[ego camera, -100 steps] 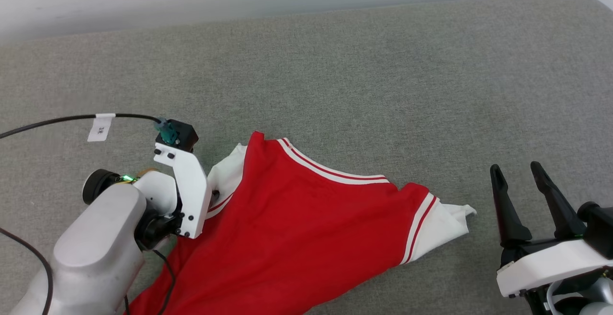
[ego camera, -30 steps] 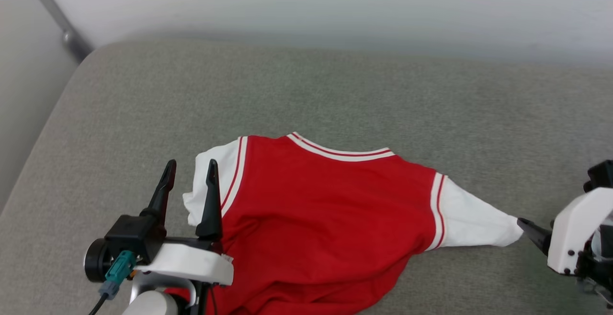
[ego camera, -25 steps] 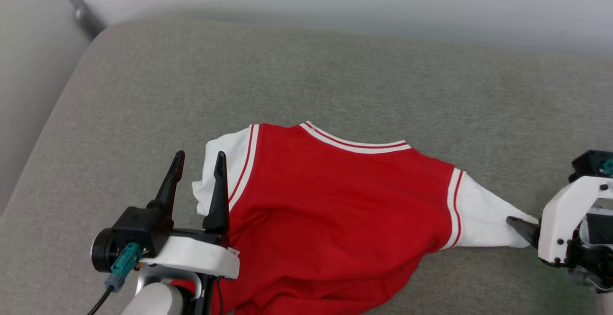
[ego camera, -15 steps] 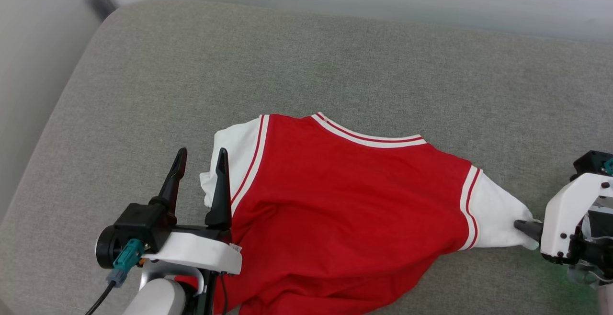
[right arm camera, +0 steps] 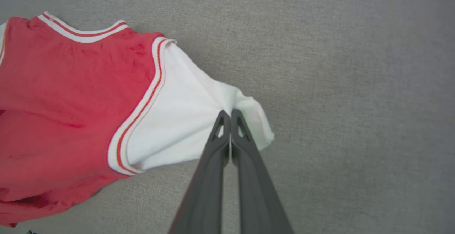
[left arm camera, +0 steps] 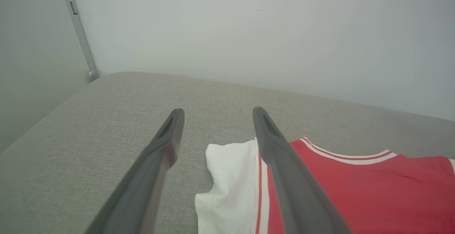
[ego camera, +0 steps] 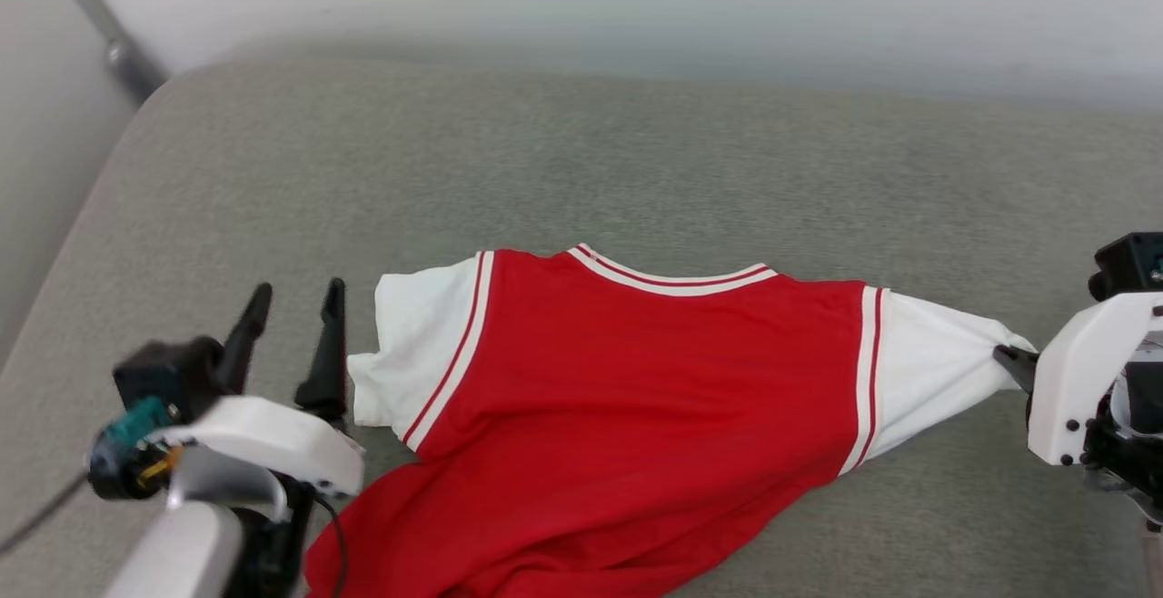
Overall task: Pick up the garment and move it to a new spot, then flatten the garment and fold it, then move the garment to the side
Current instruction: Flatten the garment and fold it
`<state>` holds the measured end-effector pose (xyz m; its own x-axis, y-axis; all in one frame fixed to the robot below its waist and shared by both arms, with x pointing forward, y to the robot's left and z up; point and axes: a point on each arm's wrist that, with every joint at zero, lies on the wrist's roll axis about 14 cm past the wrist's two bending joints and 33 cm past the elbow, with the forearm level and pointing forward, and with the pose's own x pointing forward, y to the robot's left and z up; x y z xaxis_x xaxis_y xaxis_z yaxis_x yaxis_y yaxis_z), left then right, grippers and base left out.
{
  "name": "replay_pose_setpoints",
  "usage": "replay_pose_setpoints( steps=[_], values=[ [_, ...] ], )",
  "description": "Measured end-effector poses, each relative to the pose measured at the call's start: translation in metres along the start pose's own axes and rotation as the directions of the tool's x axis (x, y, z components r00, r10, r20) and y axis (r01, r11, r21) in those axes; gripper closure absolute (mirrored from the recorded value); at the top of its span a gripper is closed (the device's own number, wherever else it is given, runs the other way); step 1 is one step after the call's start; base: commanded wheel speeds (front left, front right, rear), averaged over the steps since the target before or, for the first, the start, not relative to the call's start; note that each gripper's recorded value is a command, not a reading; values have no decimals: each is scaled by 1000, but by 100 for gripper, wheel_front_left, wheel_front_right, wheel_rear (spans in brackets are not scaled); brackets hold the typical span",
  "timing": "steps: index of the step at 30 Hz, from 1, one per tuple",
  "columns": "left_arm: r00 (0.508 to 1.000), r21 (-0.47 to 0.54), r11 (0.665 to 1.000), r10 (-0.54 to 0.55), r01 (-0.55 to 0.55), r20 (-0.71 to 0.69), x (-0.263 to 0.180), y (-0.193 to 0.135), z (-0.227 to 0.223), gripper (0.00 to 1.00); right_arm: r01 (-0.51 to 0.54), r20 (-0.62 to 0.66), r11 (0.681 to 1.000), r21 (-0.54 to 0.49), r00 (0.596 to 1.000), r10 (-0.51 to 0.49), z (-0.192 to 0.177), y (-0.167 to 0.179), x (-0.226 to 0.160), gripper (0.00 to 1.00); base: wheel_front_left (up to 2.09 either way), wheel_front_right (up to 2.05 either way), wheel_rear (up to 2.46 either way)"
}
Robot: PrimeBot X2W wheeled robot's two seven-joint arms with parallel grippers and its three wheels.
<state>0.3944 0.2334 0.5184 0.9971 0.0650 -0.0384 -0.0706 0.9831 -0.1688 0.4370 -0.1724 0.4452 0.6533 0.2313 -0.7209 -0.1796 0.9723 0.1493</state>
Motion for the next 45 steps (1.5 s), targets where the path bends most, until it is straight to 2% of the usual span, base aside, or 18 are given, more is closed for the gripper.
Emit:
replay_pose_setpoints(
  steps=[6,10,13,18,24,28,30,31,32,33,34,39,45],
  values=[
    [980,18,994,-99,103,-175,31,-3,2,0,92,91,995,28,991,-94,4,-31,-41,100,0,0,0],
    [919,10,981,-177,192,-351,53,-16,-12,0,132,99,989,66,985,-138,-6,-46,-57,100,0,0,0],
    [831,-1,968,-217,253,-512,62,-27,-37,0,143,100,985,91,983,-152,-11,-52,-59,100,0,0,0],
    [660,-12,962,-195,271,-725,72,-25,-81,0,150,69,980,127,985,-160,-25,-57,-51,100,0,0,0],
    [484,-53,960,-187,277,-855,74,-30,-131,0,171,24,972,161,984,-177,-43,-68,-41,100,0,0,0],
    [397,-68,958,-180,280,-900,73,-34,-152,0,184,3,968,171,982,-187,-50,-73,-35,100,0,0,0],
    [375,-80,959,-182,272,-909,73,-35,-159,0,187,-4,967,175,982,-189,-51,-75,-34,100,0,0,0],
    [363,-92,960,-188,265,-913,73,-36,-161,11,187,-3,967,176,982,-189,-51,-75,-33,100,0,0,0],
    [358,-100,960,-192,260,-914,73,-37,-162,40,186,-1,967,176,982,-189,-50,-76,-32,100,0,0,0],
    [354,-104,960,-195,259,-915,72,-37,-163,86,186,2,967,177,982,-189,-49,-76,-32,100,0,0,0],
    [352,-108,962,-196,252,-915,72,-36,-164,100,185,1,967,177,982,-188,-49,-76,-31,100,0,0,0],
    [376,-135,957,-228,257,-898,70,-42,-162,100,181,15,970,163,983,-186,-44,-75,-32,100,0,0,0],
    [507,-58,958,-199,280,-839,81,-42,-136,100,171,77,978,123,980,-181,-22,-71,-40,100,0,0,0]
  ],
)
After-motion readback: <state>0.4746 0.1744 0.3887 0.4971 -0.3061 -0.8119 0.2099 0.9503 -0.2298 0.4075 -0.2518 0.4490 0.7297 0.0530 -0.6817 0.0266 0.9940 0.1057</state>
